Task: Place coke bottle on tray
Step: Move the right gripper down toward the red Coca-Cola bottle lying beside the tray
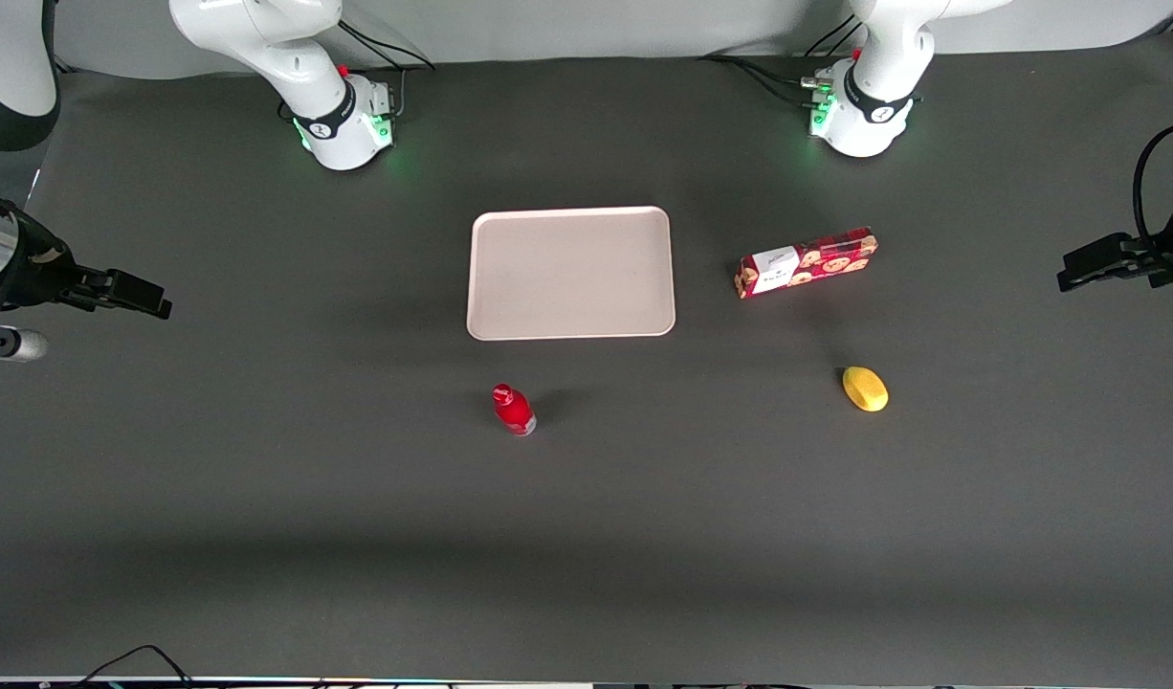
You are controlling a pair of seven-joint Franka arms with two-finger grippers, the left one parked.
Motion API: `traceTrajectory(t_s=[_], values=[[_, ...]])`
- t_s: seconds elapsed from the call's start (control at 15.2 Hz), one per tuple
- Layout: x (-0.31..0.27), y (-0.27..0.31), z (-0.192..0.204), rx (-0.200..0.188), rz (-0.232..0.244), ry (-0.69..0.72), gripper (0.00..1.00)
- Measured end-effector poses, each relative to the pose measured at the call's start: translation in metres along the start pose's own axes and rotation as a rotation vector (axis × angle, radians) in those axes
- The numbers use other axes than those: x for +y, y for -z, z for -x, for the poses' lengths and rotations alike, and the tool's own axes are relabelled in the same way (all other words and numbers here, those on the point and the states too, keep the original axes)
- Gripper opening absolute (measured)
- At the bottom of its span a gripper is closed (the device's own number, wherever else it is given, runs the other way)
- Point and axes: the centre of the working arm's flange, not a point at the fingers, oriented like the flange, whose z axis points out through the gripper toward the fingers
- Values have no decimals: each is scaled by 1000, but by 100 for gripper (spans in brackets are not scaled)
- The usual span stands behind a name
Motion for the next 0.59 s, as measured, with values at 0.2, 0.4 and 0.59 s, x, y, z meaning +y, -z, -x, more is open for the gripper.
traceTrajectory(t_s=[0.2, 0.4, 0.59], values=[[0, -1, -1, 0, -2, -1, 100], [-1, 0, -1, 2, -8, -1, 100], [-25, 4, 10, -24, -15, 44, 100]])
